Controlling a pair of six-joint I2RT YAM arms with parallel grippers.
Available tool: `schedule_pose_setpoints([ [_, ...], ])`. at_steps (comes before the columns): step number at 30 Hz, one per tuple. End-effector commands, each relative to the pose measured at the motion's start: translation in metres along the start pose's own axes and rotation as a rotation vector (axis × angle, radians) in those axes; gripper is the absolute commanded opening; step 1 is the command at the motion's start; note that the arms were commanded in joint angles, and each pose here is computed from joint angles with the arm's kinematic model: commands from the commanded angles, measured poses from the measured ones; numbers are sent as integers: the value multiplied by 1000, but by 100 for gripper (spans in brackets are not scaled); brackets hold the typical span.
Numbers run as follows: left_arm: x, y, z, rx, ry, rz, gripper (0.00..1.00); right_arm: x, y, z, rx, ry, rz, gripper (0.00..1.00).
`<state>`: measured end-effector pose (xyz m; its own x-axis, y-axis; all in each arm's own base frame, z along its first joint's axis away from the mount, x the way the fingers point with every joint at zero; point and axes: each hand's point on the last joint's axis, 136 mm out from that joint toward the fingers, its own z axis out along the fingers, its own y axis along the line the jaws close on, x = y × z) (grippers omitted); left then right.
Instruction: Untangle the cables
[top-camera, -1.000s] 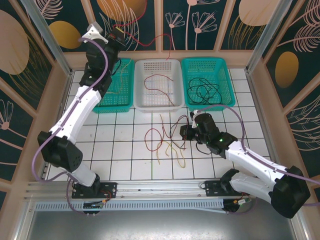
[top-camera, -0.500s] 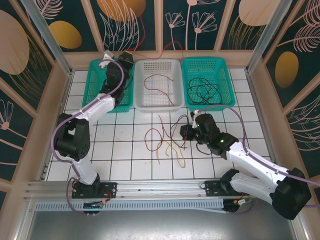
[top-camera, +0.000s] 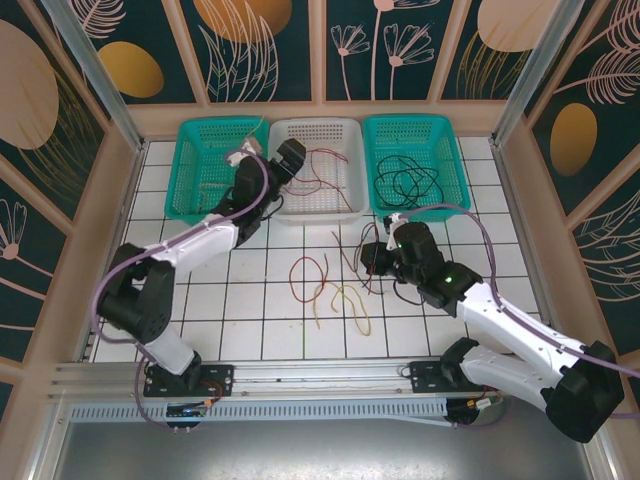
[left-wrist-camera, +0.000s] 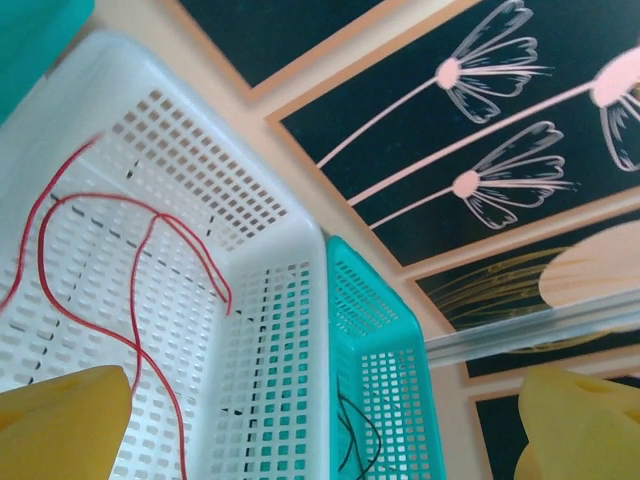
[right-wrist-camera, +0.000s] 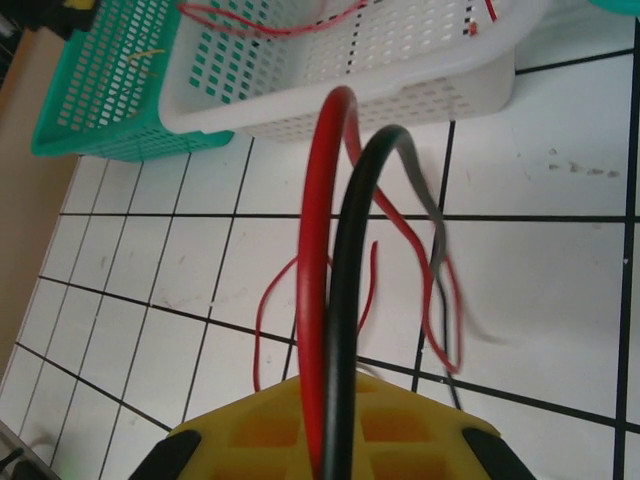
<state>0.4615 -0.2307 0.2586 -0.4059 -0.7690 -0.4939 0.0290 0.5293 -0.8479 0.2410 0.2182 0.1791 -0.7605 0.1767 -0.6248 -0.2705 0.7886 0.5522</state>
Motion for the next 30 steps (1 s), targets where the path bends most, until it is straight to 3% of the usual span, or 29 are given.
schedule_pose_setpoints([
  [1,-34,-61,-31,67,-11,186,99,-19,8,-8,9,-33,-37,9],
  [4,-50,-75,-52,-2,11,341,99,-26,15,-12,11,-30,-71,9],
  [8,-53,-73,-79,-38,72,430,96,-33,31,-18,-30,-14,-112,9],
  [17,28,-84,-131,324,423,365,68,-50,84,-38,-199,9,-206,9],
  [20,44,-75,-149,398,456,310,69,-55,109,-47,-302,13,-209,9],
  [25,60,-64,-166,479,467,255,79,-65,145,-62,-450,23,-227,9],
  [30,81,-48,-162,478,530,227,75,-71,165,-74,-524,26,-245,9],
])
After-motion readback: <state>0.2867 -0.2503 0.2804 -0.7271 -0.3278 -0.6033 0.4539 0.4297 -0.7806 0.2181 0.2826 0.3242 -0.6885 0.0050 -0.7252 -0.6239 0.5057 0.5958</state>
